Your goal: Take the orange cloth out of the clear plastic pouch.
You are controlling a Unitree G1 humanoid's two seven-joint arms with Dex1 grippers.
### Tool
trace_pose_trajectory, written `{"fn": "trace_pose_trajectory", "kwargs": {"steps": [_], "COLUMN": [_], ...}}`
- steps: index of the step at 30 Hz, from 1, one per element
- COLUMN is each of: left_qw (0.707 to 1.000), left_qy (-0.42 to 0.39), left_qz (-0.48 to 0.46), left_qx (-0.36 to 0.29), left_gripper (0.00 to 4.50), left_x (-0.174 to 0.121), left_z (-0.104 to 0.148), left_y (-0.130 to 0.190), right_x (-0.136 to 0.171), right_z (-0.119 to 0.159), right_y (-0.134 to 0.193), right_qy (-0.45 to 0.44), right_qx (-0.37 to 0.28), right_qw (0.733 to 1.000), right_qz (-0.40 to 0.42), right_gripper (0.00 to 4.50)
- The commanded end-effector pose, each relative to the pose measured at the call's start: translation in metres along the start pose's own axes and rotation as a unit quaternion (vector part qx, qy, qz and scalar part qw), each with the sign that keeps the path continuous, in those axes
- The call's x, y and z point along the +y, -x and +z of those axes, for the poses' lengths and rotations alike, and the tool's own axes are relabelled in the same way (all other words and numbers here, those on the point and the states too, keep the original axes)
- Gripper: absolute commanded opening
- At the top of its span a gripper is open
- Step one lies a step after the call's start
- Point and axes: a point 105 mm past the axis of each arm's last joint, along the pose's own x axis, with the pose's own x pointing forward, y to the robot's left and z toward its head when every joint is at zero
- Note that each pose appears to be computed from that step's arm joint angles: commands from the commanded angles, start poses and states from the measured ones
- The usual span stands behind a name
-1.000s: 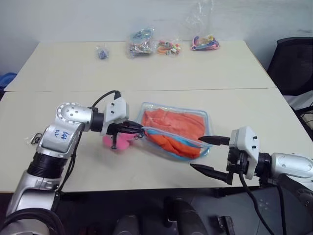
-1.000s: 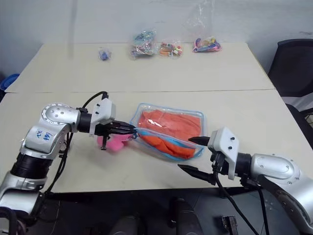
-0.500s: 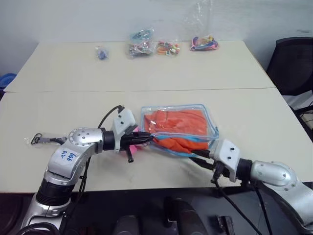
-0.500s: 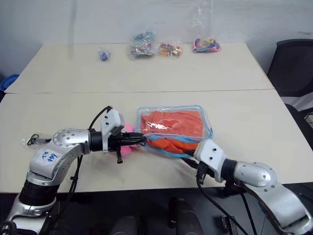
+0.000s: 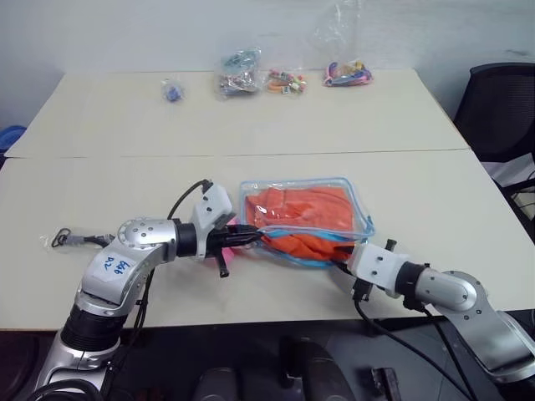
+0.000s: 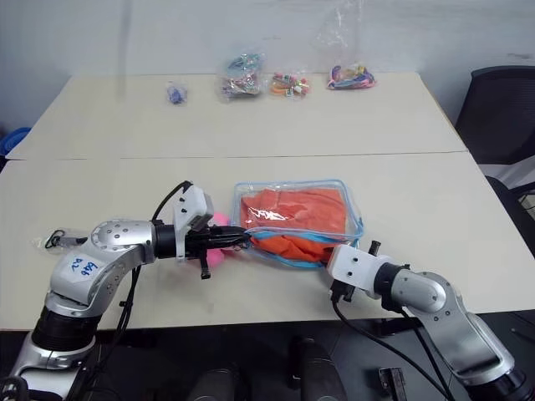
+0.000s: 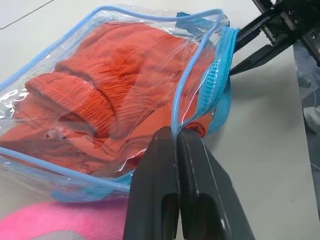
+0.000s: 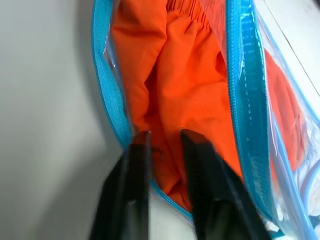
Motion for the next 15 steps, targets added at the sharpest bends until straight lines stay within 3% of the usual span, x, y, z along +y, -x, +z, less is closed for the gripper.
{"fn": "trace_pose_trajectory", "kwargs": {"steps": [1,15], "left_qw": [0.999,0.999], "left_qy": [-0.029,-0.034], "left_qz": [-0.006,-0.013], "left_qx": [-0.019,-0.020], "left_gripper": [0.00,0.00], "left_x": [-0.003,-0.004], "left_z": [0.015,0.017], "left_y": [0.000,-0.002], "right_x": [-0.007,-0.007], "right_z": [0.008,0.017], "right_y": [-0.003,-0.018], "right_qy": [0.034,0.076], "right_qx": [-0.010,-0.020], "right_qw": [0.999,0.997], "right_qz": [-0.020,-0.013], "right_gripper": [2.10,2.10]}}
